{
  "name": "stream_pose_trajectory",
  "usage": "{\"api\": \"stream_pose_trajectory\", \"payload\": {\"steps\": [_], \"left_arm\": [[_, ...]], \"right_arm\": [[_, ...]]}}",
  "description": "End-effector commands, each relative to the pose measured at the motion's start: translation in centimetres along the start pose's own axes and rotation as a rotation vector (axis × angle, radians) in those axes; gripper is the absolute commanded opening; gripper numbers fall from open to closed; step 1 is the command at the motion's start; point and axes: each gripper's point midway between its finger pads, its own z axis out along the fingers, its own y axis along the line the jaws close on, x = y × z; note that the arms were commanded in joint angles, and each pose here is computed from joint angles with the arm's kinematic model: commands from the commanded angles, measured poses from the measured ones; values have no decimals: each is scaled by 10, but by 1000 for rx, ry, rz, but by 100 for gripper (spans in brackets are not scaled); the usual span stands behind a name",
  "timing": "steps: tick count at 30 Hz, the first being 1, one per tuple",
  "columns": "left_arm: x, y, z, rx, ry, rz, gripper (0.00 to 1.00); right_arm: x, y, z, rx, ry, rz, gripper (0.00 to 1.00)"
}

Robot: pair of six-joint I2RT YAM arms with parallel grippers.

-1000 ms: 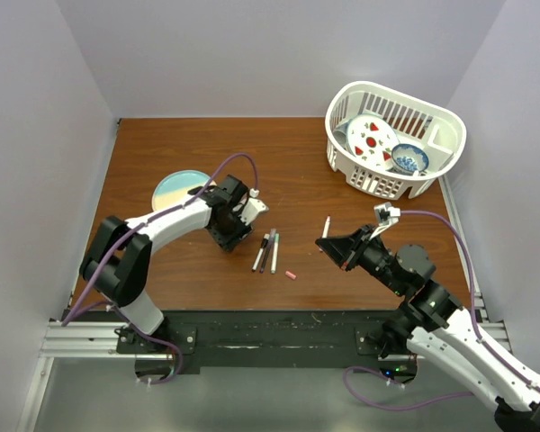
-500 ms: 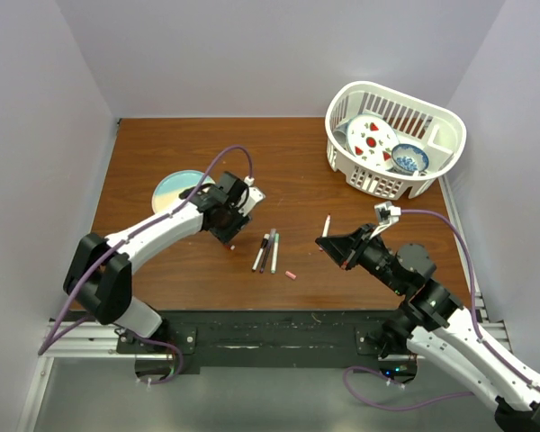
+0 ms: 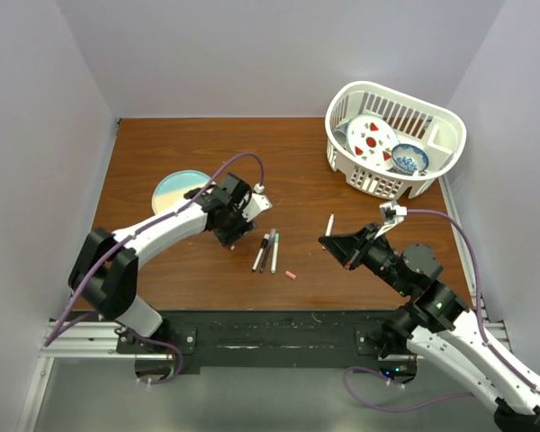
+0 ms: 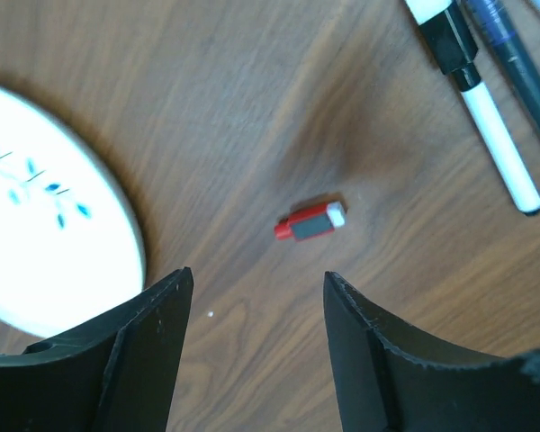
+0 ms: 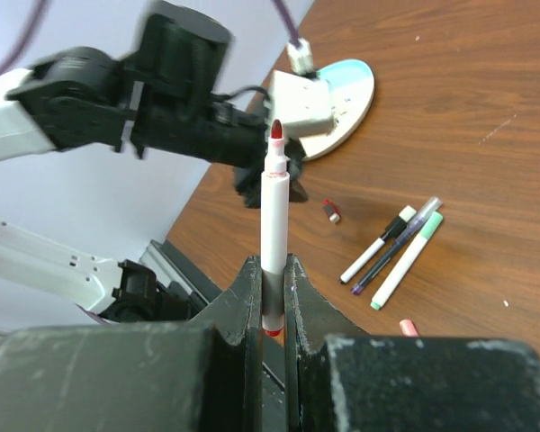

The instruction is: Insert the pens into the pen caps

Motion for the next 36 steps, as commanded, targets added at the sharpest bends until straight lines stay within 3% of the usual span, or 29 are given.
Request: {"api": "stream_pose_trajectory", "payload": {"steps": [1, 8, 15, 23, 31, 33, 36], "left_arm": [[-1, -8, 25, 53, 35, 70, 63], [14, -12, 43, 63, 90, 123, 62], [3, -20, 53, 121, 52, 163, 58], [19, -29, 62, 162, 107, 184, 47], [22, -48, 61, 257, 104, 150, 26], [20, -53, 59, 283, 109, 111, 0], [8, -65, 56, 342, 107, 0, 0]], "right_arm": [[-24, 12, -10, -18, -74, -28, 0], [-25, 9, -16, 3, -77, -53, 0], [-31, 9, -17, 14, -89, -78, 0], [-30, 8, -14, 13, -94, -65, 0], [-30, 8, -15, 8, -102, -56, 0], [-30, 8, -15, 7, -106, -47, 0], [-25, 8, -12, 2, -85, -32, 0]]}}
